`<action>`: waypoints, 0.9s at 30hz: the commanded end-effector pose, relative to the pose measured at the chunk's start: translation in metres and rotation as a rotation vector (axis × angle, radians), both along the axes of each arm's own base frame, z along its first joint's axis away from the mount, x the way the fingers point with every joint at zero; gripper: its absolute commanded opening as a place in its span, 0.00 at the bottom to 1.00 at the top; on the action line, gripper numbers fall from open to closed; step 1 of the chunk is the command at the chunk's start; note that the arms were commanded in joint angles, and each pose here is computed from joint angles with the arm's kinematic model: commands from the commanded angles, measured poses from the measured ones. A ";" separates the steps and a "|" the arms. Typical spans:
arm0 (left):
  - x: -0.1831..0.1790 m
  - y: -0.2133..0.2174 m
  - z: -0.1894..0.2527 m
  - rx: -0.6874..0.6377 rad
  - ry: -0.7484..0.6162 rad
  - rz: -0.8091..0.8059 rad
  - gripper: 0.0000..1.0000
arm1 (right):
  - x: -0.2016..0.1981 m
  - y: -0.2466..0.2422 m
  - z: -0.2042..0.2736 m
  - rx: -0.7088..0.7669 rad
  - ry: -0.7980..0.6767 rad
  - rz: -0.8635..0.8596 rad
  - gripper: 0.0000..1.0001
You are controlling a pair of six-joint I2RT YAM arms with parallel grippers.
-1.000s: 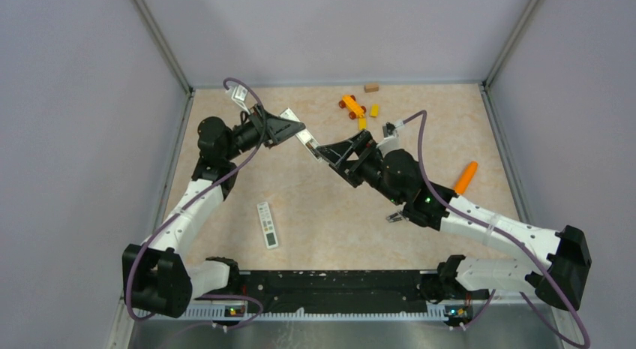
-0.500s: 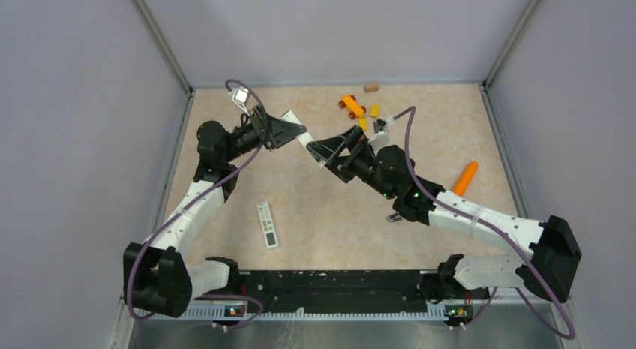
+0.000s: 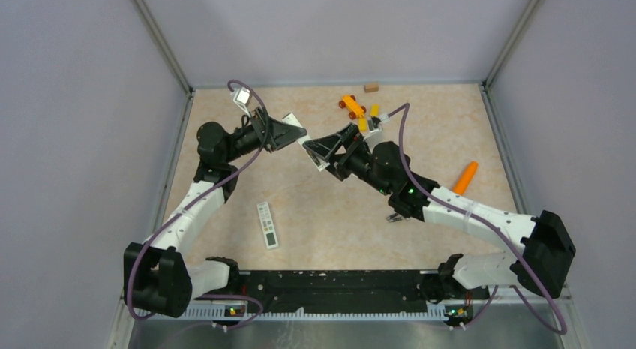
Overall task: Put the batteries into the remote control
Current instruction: Load the battery into the remote control.
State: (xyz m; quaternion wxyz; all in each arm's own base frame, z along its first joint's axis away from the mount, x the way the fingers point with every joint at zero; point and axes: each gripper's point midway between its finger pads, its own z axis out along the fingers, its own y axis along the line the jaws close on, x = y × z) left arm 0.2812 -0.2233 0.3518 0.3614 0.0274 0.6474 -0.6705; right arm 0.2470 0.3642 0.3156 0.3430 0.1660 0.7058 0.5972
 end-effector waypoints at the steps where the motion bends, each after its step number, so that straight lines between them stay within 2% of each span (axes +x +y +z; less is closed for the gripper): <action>1: -0.006 0.001 0.013 -0.011 -0.074 -0.011 0.00 | 0.004 0.001 0.029 0.063 -0.027 0.004 0.82; 27: -0.011 0.001 0.041 -0.104 -0.016 -0.052 0.00 | -0.004 -0.004 0.004 0.014 -0.003 0.029 0.42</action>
